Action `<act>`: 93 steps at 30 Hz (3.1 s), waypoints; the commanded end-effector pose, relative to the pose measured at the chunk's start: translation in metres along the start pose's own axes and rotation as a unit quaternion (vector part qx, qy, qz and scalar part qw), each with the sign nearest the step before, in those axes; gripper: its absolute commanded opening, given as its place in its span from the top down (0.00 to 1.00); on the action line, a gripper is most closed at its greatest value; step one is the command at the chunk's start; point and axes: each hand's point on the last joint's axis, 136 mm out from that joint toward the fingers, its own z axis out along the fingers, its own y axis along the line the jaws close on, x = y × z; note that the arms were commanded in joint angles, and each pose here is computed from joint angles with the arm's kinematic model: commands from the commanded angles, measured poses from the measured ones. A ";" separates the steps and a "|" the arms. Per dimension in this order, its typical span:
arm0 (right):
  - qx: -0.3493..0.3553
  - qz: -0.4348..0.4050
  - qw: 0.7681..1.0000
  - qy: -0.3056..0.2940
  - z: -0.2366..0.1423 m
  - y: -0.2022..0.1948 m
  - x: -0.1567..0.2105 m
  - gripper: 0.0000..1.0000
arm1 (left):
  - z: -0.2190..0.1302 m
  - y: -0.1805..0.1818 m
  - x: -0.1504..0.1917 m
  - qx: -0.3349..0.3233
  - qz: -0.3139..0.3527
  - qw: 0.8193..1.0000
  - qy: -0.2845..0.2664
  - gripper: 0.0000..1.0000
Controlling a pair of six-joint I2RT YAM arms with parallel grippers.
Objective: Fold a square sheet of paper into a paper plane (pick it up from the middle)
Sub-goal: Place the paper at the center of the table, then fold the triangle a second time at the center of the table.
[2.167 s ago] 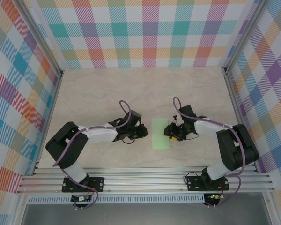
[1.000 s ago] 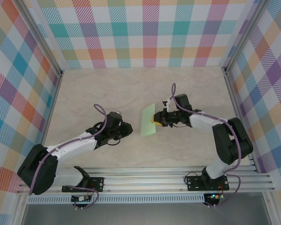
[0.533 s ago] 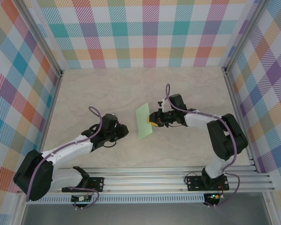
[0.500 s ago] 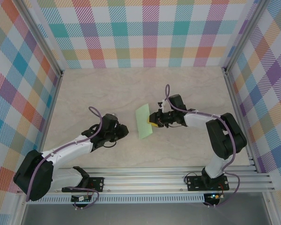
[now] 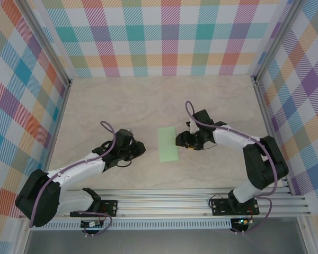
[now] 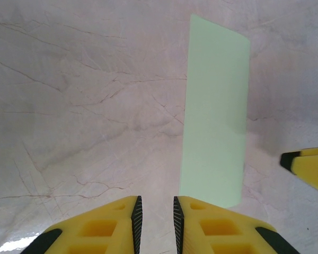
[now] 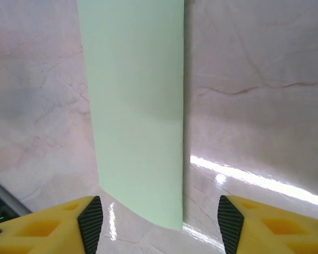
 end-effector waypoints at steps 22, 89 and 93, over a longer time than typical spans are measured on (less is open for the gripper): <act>0.111 -0.611 0.783 0.032 0.040 0.040 0.055 0.29 | -0.007 0.044 -0.018 -0.045 -0.014 0.998 -0.031 0.73; 0.197 -0.609 0.765 -0.073 0.053 0.039 0.017 0.70 | -0.013 0.065 -0.017 -0.042 -0.044 0.998 -0.028 0.73; 0.186 -0.603 0.772 -0.076 0.051 0.044 0.018 0.81 | -0.013 0.062 -0.018 -0.036 -0.047 0.998 -0.028 0.73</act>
